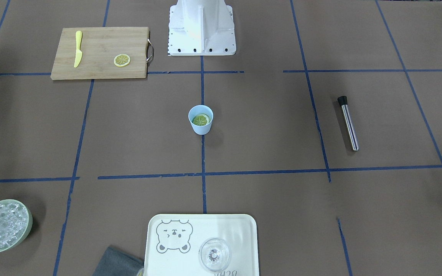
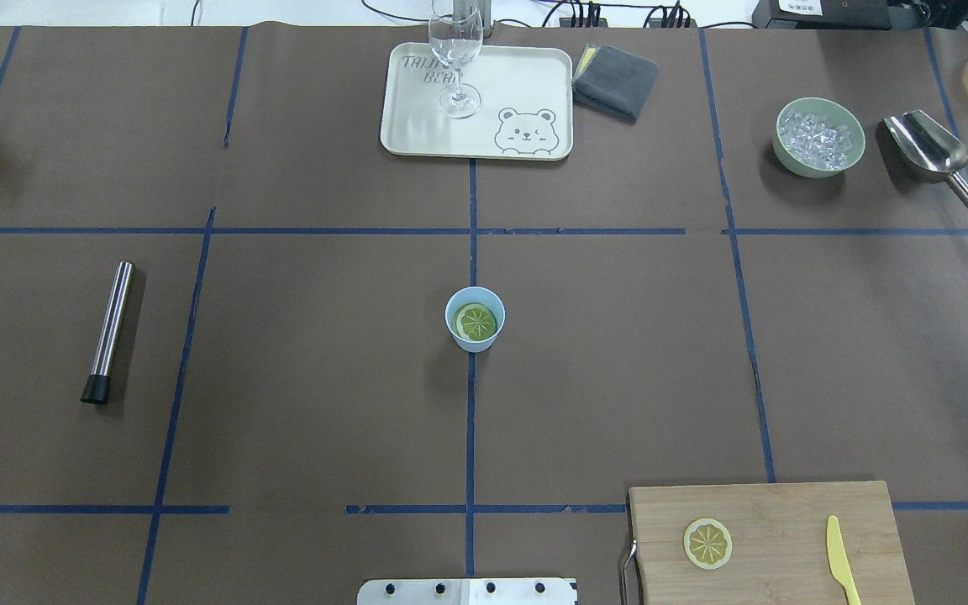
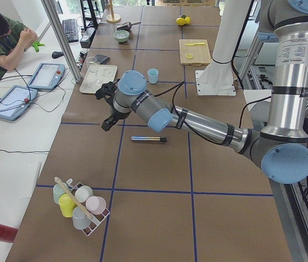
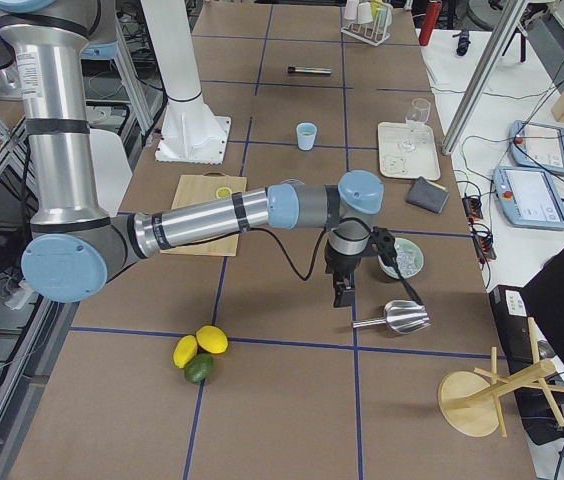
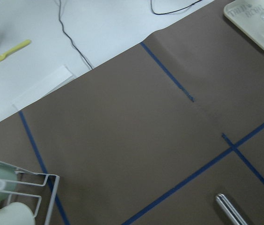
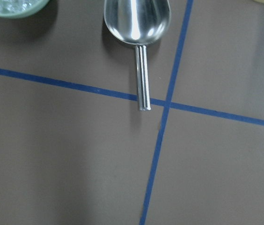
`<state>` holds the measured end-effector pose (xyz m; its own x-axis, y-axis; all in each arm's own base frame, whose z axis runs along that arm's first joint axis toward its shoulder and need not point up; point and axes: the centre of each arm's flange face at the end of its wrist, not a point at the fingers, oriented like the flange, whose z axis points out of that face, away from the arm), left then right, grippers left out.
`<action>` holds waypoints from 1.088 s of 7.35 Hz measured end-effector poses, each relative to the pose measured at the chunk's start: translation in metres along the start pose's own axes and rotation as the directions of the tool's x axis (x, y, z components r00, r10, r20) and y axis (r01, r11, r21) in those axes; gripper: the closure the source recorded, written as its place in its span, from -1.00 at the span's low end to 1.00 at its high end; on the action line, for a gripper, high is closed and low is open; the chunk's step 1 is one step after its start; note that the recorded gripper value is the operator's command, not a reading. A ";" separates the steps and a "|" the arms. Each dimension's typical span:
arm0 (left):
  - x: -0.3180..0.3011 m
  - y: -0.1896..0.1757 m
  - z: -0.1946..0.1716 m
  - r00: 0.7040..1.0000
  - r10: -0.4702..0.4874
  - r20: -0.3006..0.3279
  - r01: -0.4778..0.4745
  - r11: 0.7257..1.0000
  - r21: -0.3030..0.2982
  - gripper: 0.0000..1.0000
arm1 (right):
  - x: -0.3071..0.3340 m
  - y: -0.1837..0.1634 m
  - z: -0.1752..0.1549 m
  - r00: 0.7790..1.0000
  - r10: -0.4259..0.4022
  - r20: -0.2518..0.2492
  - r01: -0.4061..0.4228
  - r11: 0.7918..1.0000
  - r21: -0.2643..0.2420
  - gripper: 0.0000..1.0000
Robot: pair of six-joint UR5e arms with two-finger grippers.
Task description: Squeeze lemon into cup
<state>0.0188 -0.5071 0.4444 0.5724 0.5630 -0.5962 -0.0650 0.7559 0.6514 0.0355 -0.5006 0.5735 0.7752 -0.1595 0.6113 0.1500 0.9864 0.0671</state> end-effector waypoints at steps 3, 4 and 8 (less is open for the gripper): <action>0.039 0.002 0.076 0.953 -0.295 0.065 0.299 0.952 -0.070 -0.84 | 0.026 0.030 0.007 0.999 0.034 0.011 -0.034 0.999 -0.012 -1.00; 0.050 0.006 0.102 0.934 -0.340 0.110 0.349 0.934 -0.079 -0.81 | 0.027 0.030 0.007 0.999 0.035 0.011 -0.035 0.999 -0.013 -1.00; 0.082 0.040 0.192 0.913 -0.366 0.178 0.395 0.904 -0.164 -0.50 | 0.028 0.031 0.009 1.000 0.026 0.008 -0.026 1.000 0.001 -1.00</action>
<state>0.2203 -0.4946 0.5115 0.6919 0.1779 -0.6998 0.0329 0.9604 0.2767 0.0568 -0.4742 0.5999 0.7737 -0.1331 0.6194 0.1292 0.9903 0.0515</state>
